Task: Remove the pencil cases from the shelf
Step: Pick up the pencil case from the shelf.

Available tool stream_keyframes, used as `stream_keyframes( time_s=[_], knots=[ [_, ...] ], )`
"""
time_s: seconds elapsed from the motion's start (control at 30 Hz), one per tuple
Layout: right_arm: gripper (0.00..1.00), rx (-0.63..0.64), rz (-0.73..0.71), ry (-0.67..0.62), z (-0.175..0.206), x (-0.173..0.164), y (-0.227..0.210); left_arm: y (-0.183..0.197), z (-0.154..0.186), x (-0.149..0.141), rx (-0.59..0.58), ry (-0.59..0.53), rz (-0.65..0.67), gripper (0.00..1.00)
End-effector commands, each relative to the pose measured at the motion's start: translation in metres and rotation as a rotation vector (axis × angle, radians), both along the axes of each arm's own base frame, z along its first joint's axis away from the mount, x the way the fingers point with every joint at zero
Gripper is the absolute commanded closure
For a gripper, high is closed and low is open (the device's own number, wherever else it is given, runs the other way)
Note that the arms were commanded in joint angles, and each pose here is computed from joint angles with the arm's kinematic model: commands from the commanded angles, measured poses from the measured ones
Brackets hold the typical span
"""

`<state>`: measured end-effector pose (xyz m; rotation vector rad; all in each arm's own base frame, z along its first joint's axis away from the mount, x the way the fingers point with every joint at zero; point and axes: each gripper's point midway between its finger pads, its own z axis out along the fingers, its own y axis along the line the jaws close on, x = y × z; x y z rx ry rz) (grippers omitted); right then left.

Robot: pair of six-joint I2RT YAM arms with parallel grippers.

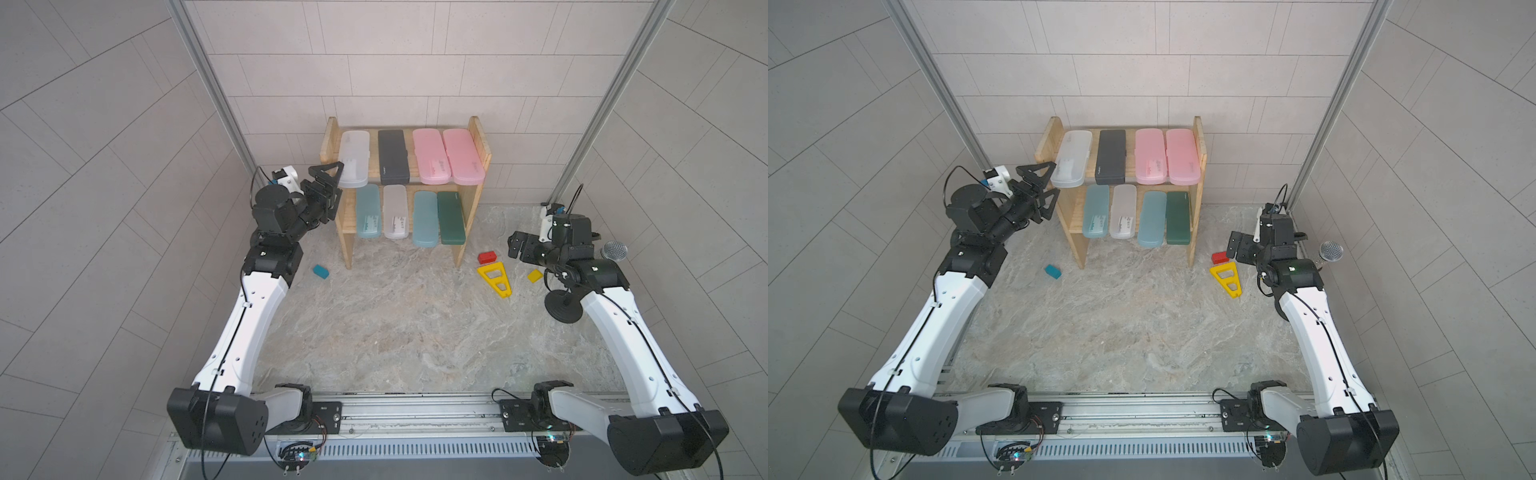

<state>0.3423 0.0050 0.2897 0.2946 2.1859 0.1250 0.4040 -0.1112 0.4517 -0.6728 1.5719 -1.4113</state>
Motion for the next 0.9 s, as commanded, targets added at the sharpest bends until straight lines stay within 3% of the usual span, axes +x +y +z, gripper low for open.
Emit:
stream_keyframes(
  time_s=[0.0, 0.3, 0.73, 0.87],
  knots=[
    [0.01, 0.006, 0.005, 0.000, 0.007, 0.001, 0.002, -0.005, 0.010, 0.003, 0.008, -0.017, -0.008, 0.12],
    [0.03, -0.001, 0.018, 0.000, 0.013, 0.003, 0.003, -0.009, 0.011, 0.013, 0.013, -0.004, -0.009, 0.33],
    [0.08, -0.019, 0.032, -0.038, 0.031, -0.001, 0.003, -0.010, 0.021, 0.011, 0.015, -0.024, -0.017, 1.00],
    [0.08, -0.002, 0.040, -0.106, 0.051, -0.008, 0.006, -0.009, 0.022, 0.002, 0.056, -0.058, -0.011, 1.00]
  ],
)
